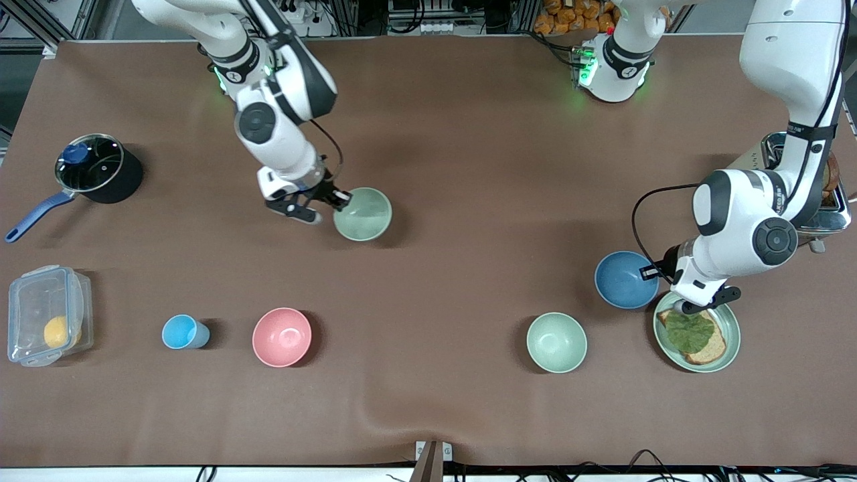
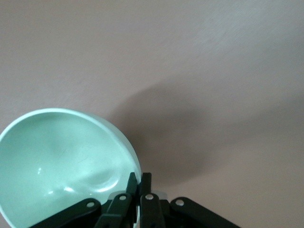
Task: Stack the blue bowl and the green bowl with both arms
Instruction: 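Lift the green bowl toward the table middle while the left gripper lifts the blue bowl, then carry the blue bowl with the left gripper over the green bowl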
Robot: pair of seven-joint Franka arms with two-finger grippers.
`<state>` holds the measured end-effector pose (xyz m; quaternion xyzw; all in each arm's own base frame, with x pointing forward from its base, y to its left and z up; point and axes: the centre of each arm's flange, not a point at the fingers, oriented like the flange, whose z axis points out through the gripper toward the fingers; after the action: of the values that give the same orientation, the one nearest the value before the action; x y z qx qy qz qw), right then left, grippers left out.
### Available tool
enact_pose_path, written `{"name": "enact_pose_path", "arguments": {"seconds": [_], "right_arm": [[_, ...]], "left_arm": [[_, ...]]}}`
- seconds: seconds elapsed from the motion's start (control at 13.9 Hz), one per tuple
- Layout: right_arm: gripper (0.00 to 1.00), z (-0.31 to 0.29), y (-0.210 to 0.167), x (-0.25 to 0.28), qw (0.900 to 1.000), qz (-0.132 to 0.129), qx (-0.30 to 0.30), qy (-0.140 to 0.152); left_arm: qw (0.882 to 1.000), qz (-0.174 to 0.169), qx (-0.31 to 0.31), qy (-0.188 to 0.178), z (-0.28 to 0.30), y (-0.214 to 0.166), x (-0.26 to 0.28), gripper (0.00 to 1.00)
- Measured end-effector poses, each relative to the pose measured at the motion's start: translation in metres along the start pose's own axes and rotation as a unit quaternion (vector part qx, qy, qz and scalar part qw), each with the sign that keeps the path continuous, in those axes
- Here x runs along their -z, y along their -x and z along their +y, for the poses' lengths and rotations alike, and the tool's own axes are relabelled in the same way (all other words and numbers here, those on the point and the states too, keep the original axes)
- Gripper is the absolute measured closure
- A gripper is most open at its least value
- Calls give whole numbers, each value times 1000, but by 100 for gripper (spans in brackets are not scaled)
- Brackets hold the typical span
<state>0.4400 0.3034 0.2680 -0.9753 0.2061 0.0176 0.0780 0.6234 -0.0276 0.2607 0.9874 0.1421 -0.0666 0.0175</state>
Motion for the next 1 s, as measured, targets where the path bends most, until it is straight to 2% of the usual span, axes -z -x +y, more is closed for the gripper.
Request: {"name": "enact_pose_path", "arguments": {"seconds": [0.43,0.65,1.0], "right_arm": [[96,-50,37,-41,999,-2,-32,1],[96,-58,43,-52,999,-1,-37,0],[96,-68,48,-64,999,-3,-46,2]], "left_arm": [[1000,1,8,2,3,0,2,94],[999,3,31,14,27,6,11,94],[997,-15,69,20,81,30,35,94]]}}
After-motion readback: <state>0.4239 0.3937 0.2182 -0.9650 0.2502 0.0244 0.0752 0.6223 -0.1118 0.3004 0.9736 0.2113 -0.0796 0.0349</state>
